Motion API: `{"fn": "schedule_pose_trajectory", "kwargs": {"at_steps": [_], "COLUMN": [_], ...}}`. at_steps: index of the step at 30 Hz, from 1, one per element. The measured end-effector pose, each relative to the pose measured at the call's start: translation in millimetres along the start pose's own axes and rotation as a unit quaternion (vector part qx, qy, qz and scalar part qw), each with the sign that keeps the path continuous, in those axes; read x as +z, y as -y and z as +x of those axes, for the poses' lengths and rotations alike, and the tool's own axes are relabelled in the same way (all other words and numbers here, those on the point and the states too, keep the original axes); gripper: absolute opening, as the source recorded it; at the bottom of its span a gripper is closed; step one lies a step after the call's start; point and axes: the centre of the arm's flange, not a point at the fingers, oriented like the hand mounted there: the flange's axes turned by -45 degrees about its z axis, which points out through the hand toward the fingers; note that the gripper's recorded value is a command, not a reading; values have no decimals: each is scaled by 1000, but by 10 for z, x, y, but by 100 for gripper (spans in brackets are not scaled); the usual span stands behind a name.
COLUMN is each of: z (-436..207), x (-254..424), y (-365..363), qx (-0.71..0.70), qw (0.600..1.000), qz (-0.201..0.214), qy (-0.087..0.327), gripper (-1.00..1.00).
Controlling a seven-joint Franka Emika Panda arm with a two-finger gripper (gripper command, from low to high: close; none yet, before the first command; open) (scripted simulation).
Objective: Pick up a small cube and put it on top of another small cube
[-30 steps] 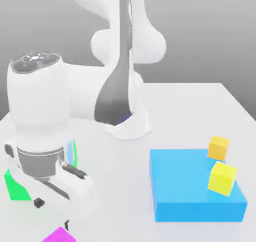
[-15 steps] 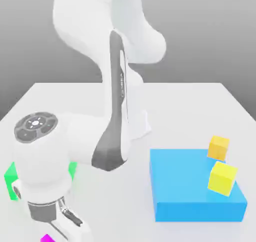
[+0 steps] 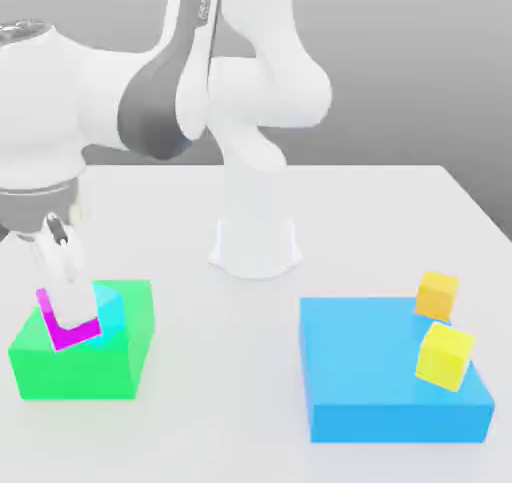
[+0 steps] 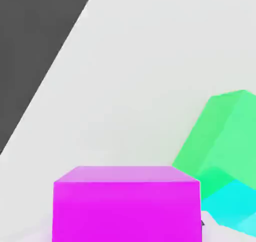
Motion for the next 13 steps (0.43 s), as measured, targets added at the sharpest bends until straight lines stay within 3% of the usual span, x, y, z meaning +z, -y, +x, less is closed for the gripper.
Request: {"fn": "schedule_pose_trajectory", "kwargs": {"at_steps": [5,10,11,13], "z": [-184,-215,-220,-220], "x": [-224,294,360,360], "y": [-484,-563,-568,-568], "qx": [70,82,83,83], "qw": [998,997,997,997], "qz": [2,2,2,2], "qy": [2,1,1,1], "gripper": [-100,-100,100,100]}}
